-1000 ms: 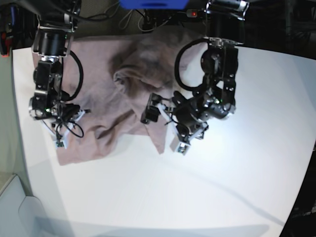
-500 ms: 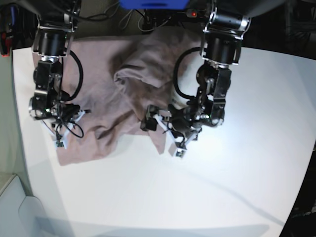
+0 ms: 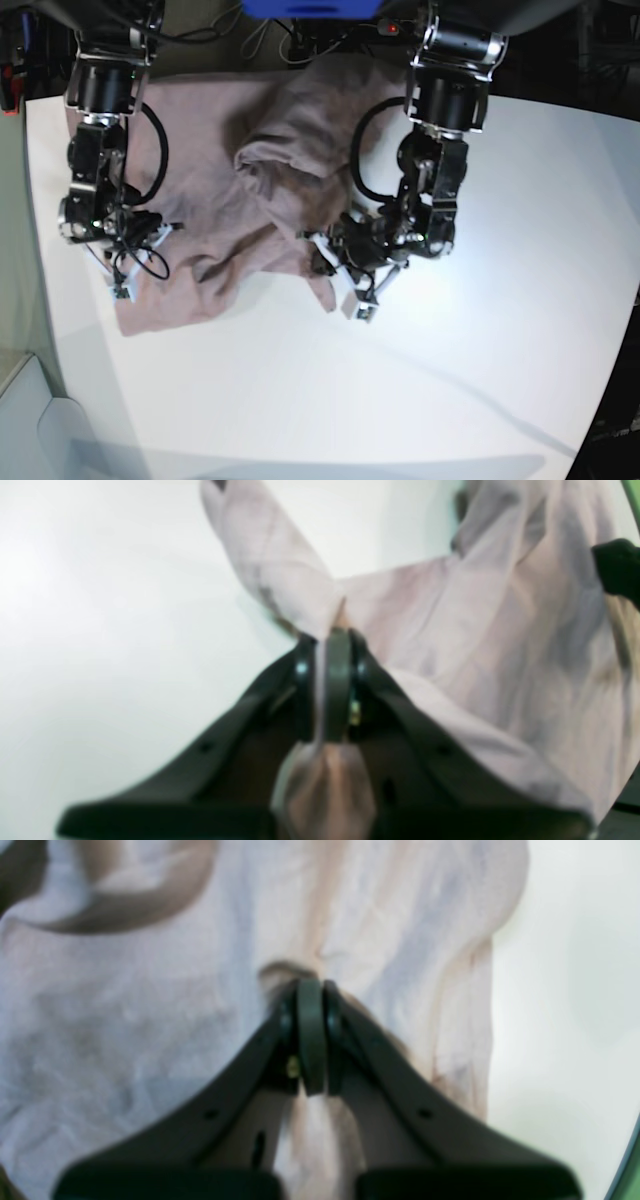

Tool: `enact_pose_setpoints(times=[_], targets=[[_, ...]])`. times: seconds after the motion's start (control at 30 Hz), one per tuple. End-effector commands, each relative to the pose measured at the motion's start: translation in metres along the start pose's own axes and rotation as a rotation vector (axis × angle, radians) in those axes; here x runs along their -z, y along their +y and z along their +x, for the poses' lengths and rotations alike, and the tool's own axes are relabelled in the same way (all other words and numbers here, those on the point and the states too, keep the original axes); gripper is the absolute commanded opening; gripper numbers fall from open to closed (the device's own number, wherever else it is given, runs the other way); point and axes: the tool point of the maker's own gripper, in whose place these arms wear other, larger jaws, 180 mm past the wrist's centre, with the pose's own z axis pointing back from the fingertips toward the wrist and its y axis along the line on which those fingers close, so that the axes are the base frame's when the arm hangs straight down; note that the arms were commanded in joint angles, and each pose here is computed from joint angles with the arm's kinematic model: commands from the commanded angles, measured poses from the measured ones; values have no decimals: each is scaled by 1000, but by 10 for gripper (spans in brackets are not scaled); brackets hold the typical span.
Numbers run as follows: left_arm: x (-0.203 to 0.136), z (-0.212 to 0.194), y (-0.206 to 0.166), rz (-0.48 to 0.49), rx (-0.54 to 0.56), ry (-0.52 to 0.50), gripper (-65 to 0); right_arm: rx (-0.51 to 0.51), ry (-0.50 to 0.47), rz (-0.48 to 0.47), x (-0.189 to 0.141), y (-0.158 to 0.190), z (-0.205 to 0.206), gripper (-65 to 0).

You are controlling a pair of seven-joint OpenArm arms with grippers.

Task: Layout the t-shirt on the table in an organized manner, then fold the t-shirt properly
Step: 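Pull the folded side back with the left gripper to straighten the fold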

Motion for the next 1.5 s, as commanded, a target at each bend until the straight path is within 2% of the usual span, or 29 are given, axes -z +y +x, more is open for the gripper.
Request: enact_pose_setpoints(times=[0.0,0.2,0.33,0.67,0.8,0.97,1.27,1.33,1.4,1.47], targets=[[-5,30,-8,-20,18,-80,-650,0,-58,-14,-5,-6,20,-650],[-19,62,-3,3,57,-148,-650,0,-59,-14,-5,-6,19,-650],[-41,98,15,51,90,-228,-650,0,-59,-14,-5,-6,19,-650],[-95,179,71,204,215,-307,-650,0,-56,-14,-5,-5,17,-650],[-110,199,95,258,242,-308,-650,0,-55,-14,-5,-5,17,-650],[-99,195,123,279,186,-268,-650,5,-56,-1,-3,1,17,-650],[-77,158,149,291,96,-196,-649,9,-55,12,-2,8,16,-650],[-73,139,158,299,66,-159,-647,9,-55,12,-2,8,16,-650],[-73,126,171,331,71,-116,-611,9,-55,12,-2,8,16,-650],[-73,121,179,365,88,-103,-523,9,-55,12,-2,8,16,-650]])
